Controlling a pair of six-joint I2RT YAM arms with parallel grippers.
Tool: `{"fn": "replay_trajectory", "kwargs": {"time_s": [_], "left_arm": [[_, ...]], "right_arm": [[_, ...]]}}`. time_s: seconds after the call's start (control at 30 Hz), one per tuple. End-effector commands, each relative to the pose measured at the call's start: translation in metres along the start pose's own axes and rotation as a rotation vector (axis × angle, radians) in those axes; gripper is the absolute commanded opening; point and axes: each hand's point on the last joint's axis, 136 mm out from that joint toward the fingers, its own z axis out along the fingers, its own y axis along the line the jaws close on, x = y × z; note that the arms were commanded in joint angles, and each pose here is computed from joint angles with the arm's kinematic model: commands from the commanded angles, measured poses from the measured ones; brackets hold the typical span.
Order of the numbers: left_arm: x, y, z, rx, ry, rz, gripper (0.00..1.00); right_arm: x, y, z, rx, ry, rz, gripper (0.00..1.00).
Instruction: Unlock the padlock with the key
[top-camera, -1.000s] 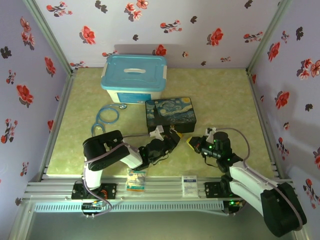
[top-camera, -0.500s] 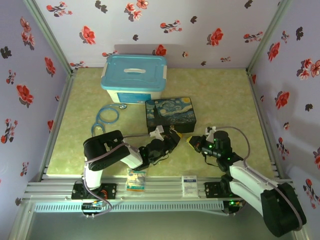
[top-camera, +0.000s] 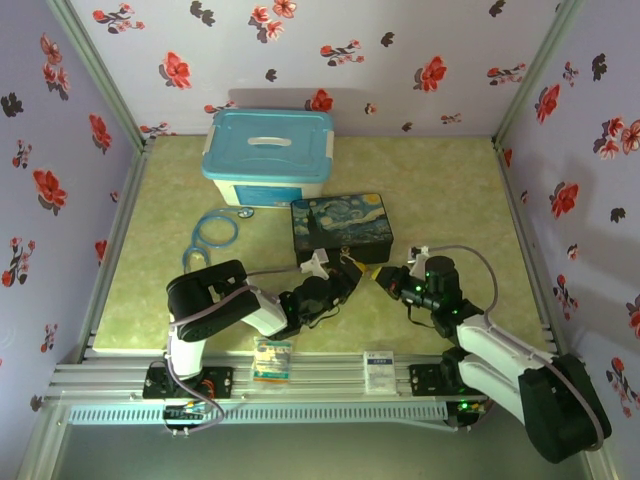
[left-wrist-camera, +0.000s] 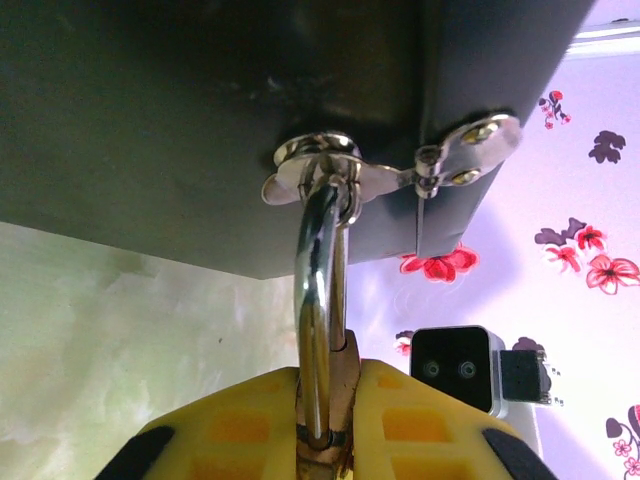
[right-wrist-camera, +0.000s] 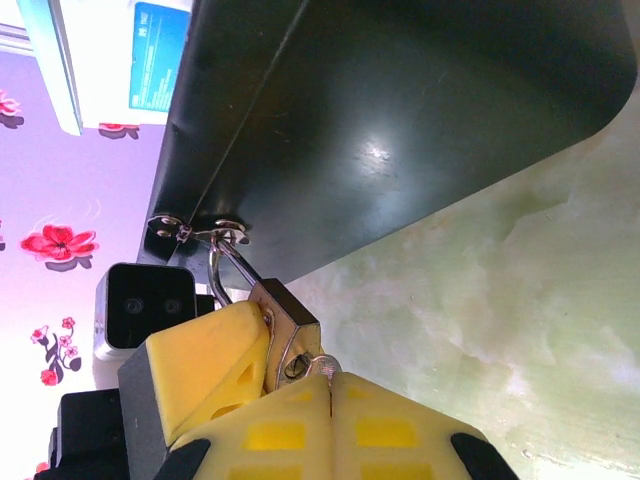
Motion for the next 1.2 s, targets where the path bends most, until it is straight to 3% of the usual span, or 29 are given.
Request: {"fn": "replay_trajectory", "kwargs": {"time_s": [0.0,0.4,0.5,0.6,0.73,0.87,1.0,1.07,1.17], "left_arm": [[0.033,-0.031,0.002,0.108,0.098,-0.037,0.0],[0.051,-0.015,0.008,0.079,0.124,-0.034,0.0],[0.045,-0.003,0.002,0.057,0.104,-0.019,0.0],[0.043,0.0,0.0,0.053,0.102,-0.026,0.0],[0.045,-0.01,0.001,0.077,0.113,-0.023,0.0],[0.047,-0.011,0.002,0.08,0.121,-0.032,0.0],[0.049,-0.008,0.006,0.074,0.121,-0.062,0.0],[0.05,-0.01,0.008,0.081,0.122,-0.058,0.0],[0.051,-0.013,0.009,0.088,0.129,-0.071,0.0]], "right_arm": [[-0.021,0.037,-0.003,-0.098,-0.083,-0.067,0.0],[-0.012,0.051,0.003,-0.098,-0.111,-0.009,0.0],[-0.006,0.038,0.008,-0.052,-0.045,0.112,0.0],[0.002,0.023,0.015,-0.1,0.013,0.269,0.0],[0.006,0.015,0.019,-0.114,0.028,0.329,0.0],[0.004,0.029,0.018,-0.096,0.034,0.197,0.0],[0.006,0.012,0.001,0.167,-0.025,-0.08,0.0],[0.006,0.006,-0.002,0.192,-0.031,-0.096,0.0],[0.01,0.011,0.008,0.065,-0.003,0.039,0.0]]}}
